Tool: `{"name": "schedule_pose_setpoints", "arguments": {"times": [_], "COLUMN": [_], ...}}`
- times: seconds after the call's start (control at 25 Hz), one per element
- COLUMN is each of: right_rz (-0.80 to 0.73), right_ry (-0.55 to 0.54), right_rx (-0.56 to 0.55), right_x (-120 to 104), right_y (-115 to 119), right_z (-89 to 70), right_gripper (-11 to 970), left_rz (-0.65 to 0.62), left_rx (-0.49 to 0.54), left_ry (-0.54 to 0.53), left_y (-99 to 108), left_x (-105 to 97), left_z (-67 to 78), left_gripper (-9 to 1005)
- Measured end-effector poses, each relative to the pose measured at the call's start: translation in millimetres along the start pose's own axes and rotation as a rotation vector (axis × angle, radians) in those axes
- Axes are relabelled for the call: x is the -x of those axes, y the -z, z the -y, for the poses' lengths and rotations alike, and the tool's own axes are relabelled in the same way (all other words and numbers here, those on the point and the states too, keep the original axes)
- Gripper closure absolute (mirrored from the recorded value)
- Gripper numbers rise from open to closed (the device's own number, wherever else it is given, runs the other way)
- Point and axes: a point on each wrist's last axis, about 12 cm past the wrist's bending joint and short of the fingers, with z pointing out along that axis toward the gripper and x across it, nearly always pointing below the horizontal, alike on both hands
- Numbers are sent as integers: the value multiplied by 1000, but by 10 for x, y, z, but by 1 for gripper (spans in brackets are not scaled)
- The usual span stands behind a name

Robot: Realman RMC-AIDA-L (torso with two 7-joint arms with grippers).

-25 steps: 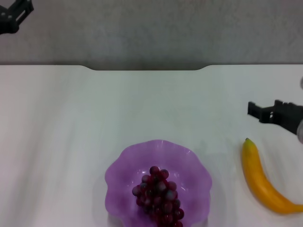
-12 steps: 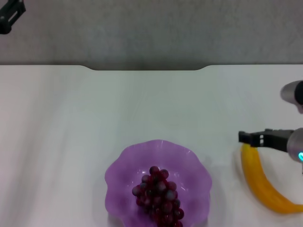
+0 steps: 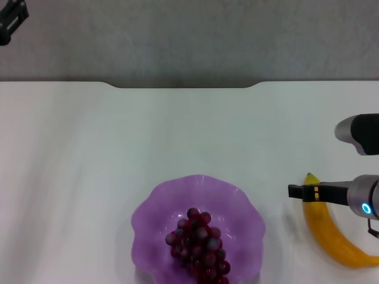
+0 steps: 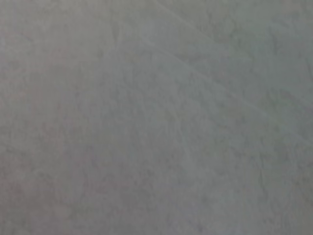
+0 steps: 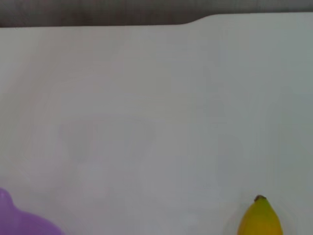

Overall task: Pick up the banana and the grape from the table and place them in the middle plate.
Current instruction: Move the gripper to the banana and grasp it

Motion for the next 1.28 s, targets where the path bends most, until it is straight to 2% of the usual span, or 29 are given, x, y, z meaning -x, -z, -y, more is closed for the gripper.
{"name": "schedule_pose_setpoints", "arguments": {"times": [0.44,1.0,1.28], "right_rz": [-22,-87,-104], "right_ry": [-29,-23,-10], "right_rx": [-26,-44,-44], "right_x": [-43,-75,-99], "right_y": [-36,-276,-340], "right_z": [108,150,135], "right_gripper": [204,205,292], "left_rz": [-1,12,12], "left_rx": [16,8,15], "left_ry": [6,3,5], "left_y": [13,-2,7], "left_x": [-7,31,30], "left_z": [-17,24,28], "left_gripper": [131,130,131]}}
